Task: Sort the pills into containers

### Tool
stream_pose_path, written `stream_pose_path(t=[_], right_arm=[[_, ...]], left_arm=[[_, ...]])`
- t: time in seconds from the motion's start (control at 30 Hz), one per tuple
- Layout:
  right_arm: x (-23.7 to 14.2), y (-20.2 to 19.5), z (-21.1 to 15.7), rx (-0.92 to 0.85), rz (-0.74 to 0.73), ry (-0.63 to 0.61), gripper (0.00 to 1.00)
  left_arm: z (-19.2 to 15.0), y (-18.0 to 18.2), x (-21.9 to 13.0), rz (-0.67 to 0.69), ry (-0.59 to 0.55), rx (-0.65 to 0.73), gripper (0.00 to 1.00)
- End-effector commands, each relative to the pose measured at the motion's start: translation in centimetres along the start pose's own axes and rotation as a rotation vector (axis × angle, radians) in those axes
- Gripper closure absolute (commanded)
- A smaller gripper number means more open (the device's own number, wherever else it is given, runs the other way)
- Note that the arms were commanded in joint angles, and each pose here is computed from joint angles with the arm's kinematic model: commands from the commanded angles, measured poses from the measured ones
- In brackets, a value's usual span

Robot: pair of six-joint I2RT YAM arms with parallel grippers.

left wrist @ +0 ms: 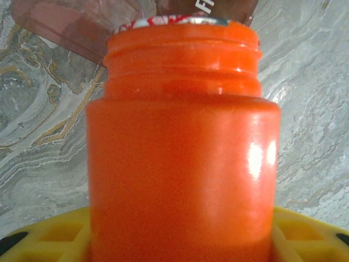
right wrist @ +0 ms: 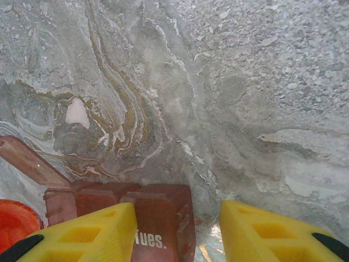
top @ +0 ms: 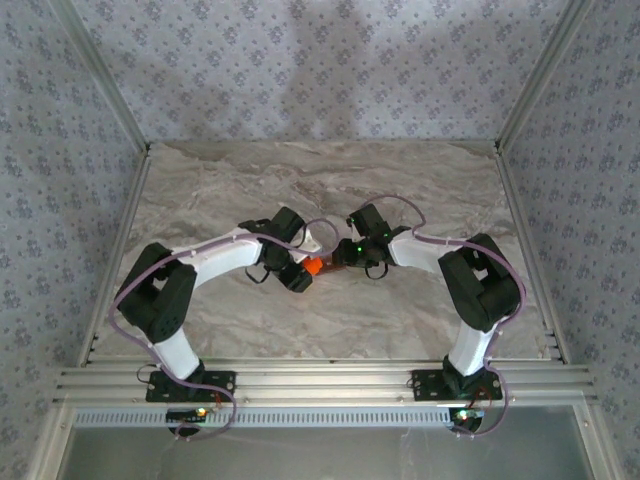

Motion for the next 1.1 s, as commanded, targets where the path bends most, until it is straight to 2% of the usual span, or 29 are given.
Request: stream_pose_path(t=[0.0, 0.4, 1.07], right_arm=[[1.2, -0.7, -2.0, 0.02, -0.07, 0.107, 0.53], [1.3, -0.6, -2.0, 0.023, -0.068, 0.107, 0.53], [1.2, -0.6, -2.1, 0.019, -0.068, 0.109, 0.53]], left_arm=[[0.3, 0.2, -0.5, 0.016, 0.023, 0.014, 1.0], [0.6, 0.1, -1.1, 0.029, 0.041, 0.036, 1.0], [1.2, -0.9, -0.6, 0.088, 0.157, 0.125, 1.0]])
Point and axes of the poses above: each hand's point on the last joint's axis, 136 mm out from that joint toward the fingers, its own x axis out along the fingers, its own y axis along the line the jaws close on, z = x × y, the point moved 10 cm from there along -x, back along the fingers, and after that the axes turned 8 degrees about -x, right-handed, at the moved point
